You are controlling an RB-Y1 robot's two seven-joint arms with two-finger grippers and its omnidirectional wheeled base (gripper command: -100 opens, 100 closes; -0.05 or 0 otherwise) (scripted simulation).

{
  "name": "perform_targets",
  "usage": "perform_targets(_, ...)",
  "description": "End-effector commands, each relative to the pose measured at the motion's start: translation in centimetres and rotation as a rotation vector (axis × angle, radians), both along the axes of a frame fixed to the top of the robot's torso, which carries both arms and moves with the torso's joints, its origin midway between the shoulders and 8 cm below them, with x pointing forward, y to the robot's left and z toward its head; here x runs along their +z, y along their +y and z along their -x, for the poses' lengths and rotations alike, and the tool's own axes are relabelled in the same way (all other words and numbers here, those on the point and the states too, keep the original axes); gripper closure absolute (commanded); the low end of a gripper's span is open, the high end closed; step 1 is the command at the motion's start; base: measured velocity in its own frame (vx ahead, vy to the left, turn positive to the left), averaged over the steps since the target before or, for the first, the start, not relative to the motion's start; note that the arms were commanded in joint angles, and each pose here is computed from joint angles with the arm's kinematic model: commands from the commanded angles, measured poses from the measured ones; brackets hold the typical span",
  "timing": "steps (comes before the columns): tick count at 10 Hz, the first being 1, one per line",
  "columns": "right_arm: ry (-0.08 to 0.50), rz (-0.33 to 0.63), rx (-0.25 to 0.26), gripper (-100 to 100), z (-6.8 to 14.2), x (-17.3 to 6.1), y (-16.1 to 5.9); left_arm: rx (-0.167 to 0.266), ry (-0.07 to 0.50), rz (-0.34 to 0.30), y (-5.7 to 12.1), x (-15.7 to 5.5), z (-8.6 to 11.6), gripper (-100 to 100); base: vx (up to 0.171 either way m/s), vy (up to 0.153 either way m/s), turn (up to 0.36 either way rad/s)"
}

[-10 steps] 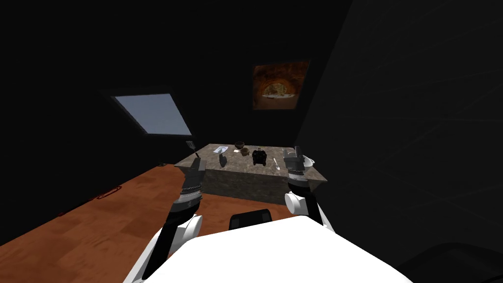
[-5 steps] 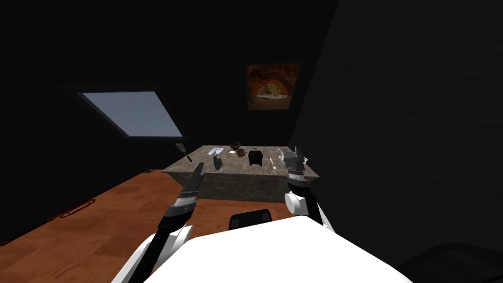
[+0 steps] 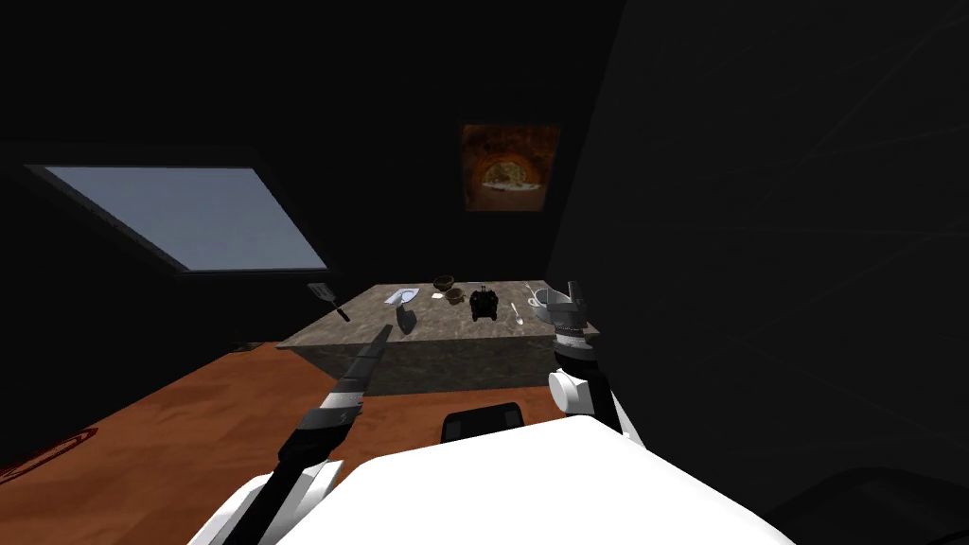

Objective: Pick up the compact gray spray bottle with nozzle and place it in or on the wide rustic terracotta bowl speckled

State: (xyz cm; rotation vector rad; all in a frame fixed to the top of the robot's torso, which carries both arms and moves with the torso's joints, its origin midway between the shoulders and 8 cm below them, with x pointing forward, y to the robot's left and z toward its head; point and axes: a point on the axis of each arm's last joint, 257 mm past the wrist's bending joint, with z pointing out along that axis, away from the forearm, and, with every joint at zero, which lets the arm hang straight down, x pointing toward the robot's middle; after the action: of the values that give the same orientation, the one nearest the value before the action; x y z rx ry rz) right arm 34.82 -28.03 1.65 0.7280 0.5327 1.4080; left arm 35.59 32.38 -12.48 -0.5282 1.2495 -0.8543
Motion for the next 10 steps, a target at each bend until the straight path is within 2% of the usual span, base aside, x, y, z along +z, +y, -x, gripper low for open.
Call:
perform_targets(1,0.000,0.000,0.000,0,0.0,0.0,0.0,0.016,0.066,-0.055,1.6,-1.7,0.0,-100,0.025,-0.022,-0.170)
perform_targets(5,0.000,0.000,0.000,0,0.0,0.0,0.0,0.054,0.228,-0.201,5.8,-5.9,1.0,-100,0.023,-0.019,-0.163)
perform_targets(9,0.000,0.000,0.000,0,0.0,0.0,0.0,0.103,0.389,-0.357,11.1,-9.3,2.5,-100,0.024,-0.022,-0.176)
perform_targets(10,0.000,0.000,0.000,0,0.0,0.0,0.0,0.099,0.389,-0.363,11.1,-9.2,2.5,-100,0.016,-0.011,-0.041)
